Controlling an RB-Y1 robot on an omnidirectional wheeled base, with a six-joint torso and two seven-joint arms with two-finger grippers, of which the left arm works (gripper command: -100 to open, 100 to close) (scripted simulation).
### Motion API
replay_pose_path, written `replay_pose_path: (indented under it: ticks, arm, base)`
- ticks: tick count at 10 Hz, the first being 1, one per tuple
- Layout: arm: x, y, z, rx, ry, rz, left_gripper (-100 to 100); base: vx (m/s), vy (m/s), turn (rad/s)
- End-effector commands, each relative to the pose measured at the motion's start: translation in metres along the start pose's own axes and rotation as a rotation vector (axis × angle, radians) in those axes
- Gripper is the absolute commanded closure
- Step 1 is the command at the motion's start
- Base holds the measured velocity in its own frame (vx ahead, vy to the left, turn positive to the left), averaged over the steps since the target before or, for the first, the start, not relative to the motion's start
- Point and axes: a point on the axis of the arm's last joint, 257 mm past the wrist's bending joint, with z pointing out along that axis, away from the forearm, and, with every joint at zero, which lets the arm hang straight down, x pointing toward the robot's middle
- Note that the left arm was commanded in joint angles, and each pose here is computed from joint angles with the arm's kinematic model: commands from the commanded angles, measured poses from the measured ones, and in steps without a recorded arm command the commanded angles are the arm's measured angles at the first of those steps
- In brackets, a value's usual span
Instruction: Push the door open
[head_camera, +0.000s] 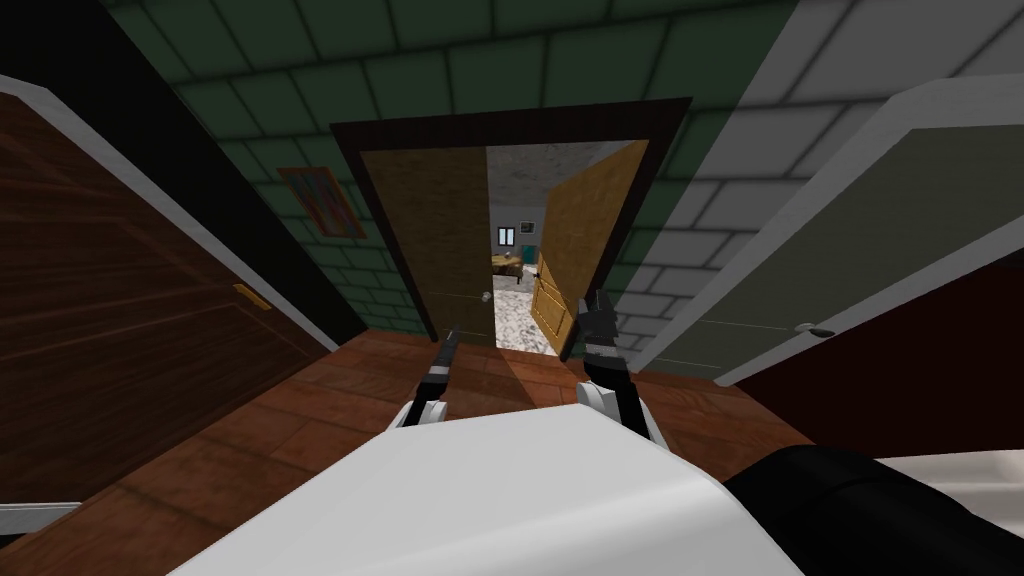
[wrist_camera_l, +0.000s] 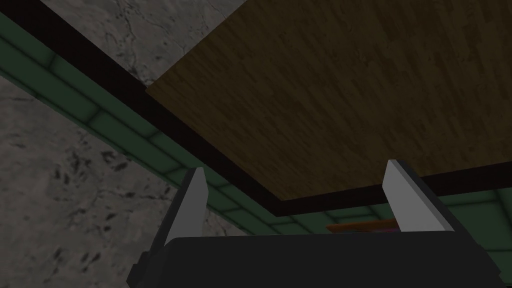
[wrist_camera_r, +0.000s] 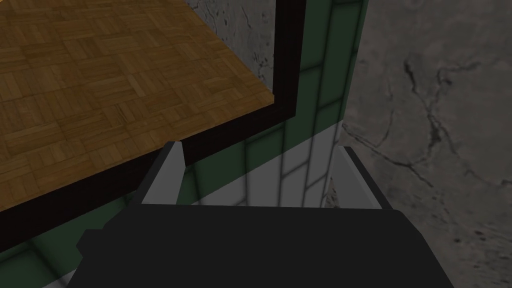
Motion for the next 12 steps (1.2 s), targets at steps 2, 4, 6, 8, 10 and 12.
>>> replay_pose_path:
  ticks: [2, 4, 6, 8, 10, 12]
  arm:
    - [0.016, 0.01, 0.0001, 0.0, 0.032, 0.055, -100]
    - [0.024, 0.018, -0.002, -0.01, 0.05, 0.076, -100]
    - [0.034, 0.027, -0.0023, -0.01, 0.075, 0.12, -100]
    - [0.041, 0.034, -0.0043, -0.016, 0.091, 0.142, -100]
    - [0.051, 0.043, -0.0058, -0.017, 0.118, 0.189, -100]
    - [0.056, 0.049, -0.0075, -0.02, 0.133, 0.213, -100]
  base:
    - [0.103, -0.023, 0.027]
    - [0.078, -0.018, 0.02]
    - [0.069, -0.017, 0.026]
    - [0.078, -0.02, 0.019]
    - [0.064, -0.019, 0.023]
    - [0.055, -0.016, 0.017]
